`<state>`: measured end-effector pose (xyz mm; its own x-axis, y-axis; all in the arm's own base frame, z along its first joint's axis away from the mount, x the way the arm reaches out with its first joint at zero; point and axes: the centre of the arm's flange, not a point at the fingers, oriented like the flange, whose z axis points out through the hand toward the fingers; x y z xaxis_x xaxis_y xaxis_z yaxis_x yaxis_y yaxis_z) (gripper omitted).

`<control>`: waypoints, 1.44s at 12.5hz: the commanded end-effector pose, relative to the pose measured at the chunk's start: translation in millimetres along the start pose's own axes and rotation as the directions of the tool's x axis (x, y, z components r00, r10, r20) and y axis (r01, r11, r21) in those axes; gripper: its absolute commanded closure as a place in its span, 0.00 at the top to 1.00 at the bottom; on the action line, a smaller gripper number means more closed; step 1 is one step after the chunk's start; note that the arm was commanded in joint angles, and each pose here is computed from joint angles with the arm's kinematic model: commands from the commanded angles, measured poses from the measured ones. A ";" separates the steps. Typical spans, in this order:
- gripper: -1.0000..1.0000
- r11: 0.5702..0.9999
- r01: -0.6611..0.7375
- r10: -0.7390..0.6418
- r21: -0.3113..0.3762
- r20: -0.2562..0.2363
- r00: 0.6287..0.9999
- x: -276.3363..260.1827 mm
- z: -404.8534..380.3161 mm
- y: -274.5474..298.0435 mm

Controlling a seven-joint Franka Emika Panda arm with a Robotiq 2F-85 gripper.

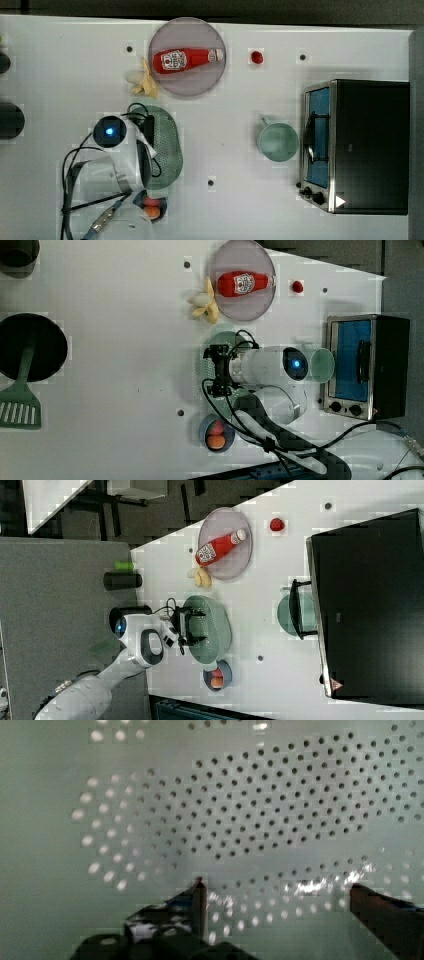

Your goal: Drag strainer right to left.

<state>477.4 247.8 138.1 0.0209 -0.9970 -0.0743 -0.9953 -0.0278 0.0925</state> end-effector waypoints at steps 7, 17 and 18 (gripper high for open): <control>1.00 0.999 -0.036 0.036 0.002 0.062 0.997 -92.6 2.8 -7.5; 1.00 0.997 -0.079 0.077 0.020 0.105 0.992 -165.5 11.4 -4.1; 1.00 0.997 -0.073 0.070 0.023 0.108 0.992 -171.6 12.8 -4.5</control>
<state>485.5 397.6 133.7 -0.0121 -0.9879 -0.1544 -0.9981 0.0025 0.0620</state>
